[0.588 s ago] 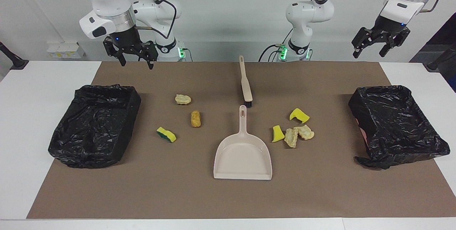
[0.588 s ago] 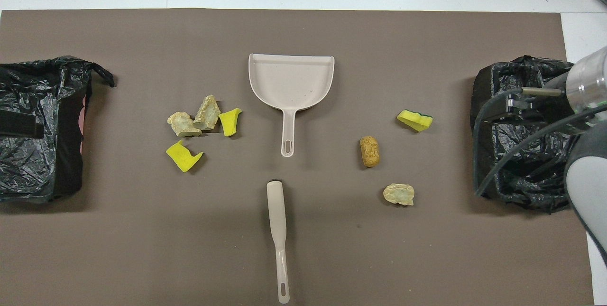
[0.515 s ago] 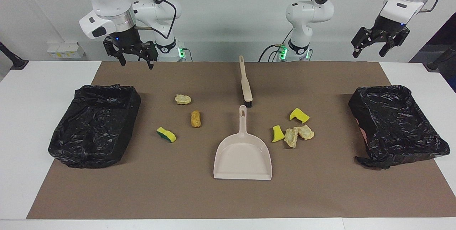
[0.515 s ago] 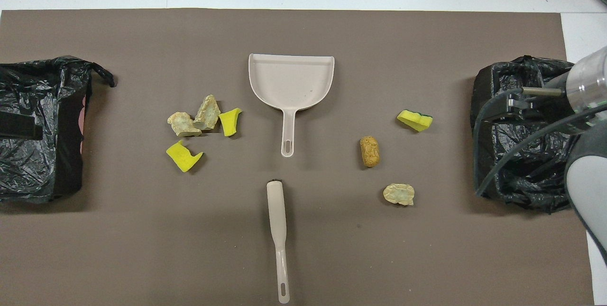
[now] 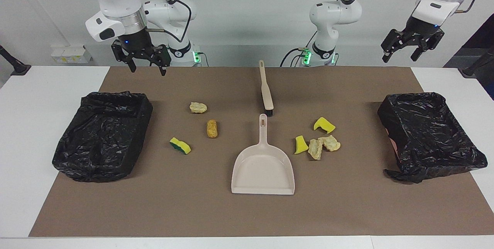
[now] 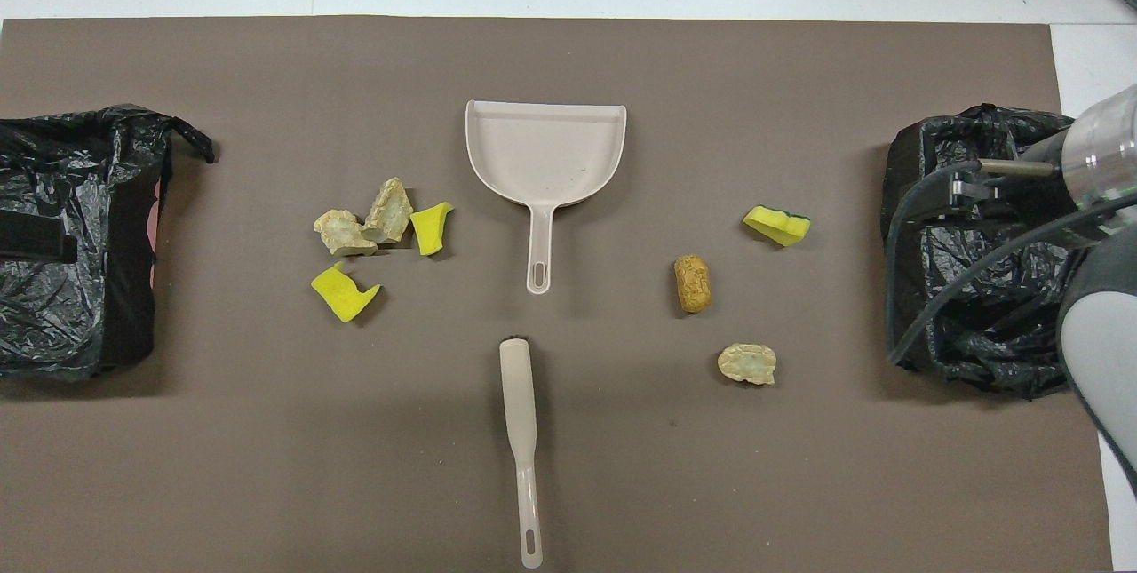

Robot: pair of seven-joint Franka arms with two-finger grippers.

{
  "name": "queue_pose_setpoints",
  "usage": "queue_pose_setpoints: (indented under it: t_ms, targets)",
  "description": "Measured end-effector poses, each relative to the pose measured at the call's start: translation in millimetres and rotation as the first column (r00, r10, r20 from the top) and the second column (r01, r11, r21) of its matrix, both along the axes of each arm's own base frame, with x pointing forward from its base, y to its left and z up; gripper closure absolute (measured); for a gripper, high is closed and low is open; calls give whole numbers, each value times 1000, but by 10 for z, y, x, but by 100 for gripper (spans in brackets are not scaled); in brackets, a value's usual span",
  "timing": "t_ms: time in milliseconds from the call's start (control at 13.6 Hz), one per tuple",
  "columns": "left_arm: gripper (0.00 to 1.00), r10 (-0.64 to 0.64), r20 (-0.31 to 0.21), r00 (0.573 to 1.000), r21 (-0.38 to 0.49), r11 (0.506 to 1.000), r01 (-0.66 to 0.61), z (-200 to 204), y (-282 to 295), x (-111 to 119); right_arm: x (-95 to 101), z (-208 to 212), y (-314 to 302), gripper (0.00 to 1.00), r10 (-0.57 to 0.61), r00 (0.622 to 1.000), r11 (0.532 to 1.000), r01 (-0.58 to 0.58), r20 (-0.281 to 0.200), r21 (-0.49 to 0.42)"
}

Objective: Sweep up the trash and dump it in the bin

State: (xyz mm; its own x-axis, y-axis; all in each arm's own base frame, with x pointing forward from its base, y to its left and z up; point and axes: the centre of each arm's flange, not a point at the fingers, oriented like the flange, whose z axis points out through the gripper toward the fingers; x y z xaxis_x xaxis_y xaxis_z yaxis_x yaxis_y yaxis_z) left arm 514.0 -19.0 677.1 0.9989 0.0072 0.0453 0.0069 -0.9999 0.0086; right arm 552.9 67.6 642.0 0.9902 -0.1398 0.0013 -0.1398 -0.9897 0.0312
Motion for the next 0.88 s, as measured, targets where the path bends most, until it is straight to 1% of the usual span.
queue_pose_setpoints:
  t_ms: [221, 368, 515, 735, 882]
  targets:
    - [0, -20, -12, 1000, 2, 1000, 20, -49, -111, -39, 0, 0, 0, 0, 0, 1000, 1000, 0, 0, 0]
    - [0, -45, -35, 998, 4, 999, 46, -142, -244, -120, 0, -1, 0, 0, 0, 1000, 1000, 0, 0, 0]
    - [0, -83, -74, 994, 4, 997, 83, -325, -500, -211, 0, -3, -2, 0, 0, 1000, 1000, 0, -1, 0]
    - [0, -100, -120, 988, 4, 995, 101, -636, -972, -338, 11, -7, -102, 0, -13, 1000, 1000, 13, -2, 0]
    - [0, -91, -119, 989, 9, 996, 93, -923, -1369, -451, 19, -7, -177, 0, -12, 1000, 1000, 12, -1, 0]
